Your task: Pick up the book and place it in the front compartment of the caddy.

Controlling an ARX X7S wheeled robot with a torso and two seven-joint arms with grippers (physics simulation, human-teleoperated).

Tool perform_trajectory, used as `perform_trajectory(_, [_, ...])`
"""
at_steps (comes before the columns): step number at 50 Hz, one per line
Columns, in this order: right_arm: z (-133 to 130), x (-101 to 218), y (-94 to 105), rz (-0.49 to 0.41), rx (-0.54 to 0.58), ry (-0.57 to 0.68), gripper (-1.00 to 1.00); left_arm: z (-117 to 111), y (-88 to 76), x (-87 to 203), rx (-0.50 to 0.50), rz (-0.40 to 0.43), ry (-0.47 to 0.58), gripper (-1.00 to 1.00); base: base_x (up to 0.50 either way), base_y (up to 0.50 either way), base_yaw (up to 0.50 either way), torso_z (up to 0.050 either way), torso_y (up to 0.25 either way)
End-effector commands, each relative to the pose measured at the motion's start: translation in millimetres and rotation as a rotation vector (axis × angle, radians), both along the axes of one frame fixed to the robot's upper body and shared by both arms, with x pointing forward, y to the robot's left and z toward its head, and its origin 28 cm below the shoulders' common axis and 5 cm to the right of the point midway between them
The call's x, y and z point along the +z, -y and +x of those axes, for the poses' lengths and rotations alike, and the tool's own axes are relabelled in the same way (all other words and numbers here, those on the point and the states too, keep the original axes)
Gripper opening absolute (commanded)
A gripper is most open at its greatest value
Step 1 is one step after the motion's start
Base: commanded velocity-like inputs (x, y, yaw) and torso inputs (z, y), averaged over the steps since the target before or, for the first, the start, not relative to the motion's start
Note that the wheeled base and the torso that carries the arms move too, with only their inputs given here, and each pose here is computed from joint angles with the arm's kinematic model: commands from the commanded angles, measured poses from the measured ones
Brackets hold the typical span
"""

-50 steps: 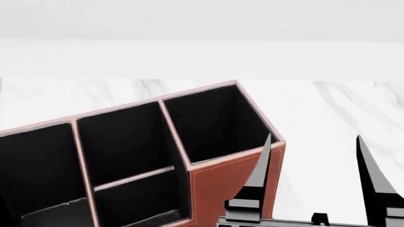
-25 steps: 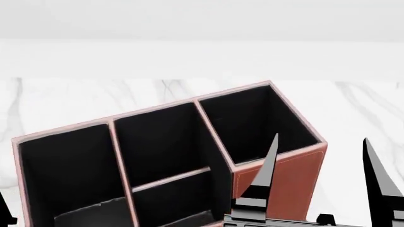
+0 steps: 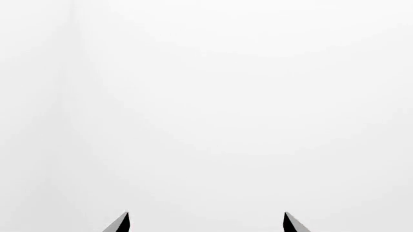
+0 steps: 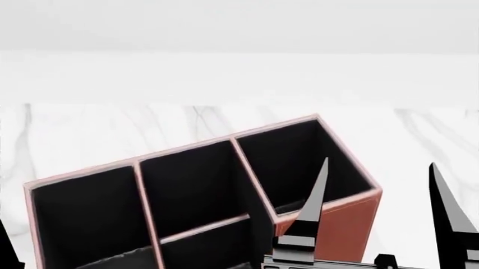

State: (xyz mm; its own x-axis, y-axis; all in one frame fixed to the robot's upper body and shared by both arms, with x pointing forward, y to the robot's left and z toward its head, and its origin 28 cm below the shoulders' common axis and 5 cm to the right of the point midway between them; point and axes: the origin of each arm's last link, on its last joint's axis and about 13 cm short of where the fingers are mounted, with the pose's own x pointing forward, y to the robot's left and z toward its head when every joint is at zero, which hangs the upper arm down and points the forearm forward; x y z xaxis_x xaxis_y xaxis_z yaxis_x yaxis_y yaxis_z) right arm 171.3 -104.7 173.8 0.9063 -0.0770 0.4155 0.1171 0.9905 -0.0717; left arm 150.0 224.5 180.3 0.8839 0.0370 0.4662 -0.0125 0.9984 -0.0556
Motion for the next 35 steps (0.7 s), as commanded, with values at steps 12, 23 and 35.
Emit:
perform_trajectory(12, [2.4,-3.0,-3.1,-0.002,0.016,-0.006,1.00,2.5,2.0,-1.2,-0.092,-0.003,-0.040,1.00,0.00,0.00,0.00,0.048,0.000])
perform_trajectory(23, [1.3,-2.9,-2.9,0.012,0.040,-0.002,1.00,9.5,10.8,35.3,-0.545,-0.298,-0.024,1.00,0.00,0.00,0.00,0.016,0.000])
perform_trajectory(35, [-1.1,-1.7,-0.7,0.015,0.033,0.008,1.00,22.5,9.8,34.0,-0.793,-0.178,-0.190,1.00,0.00,0.00,0.00,0.000,0.000])
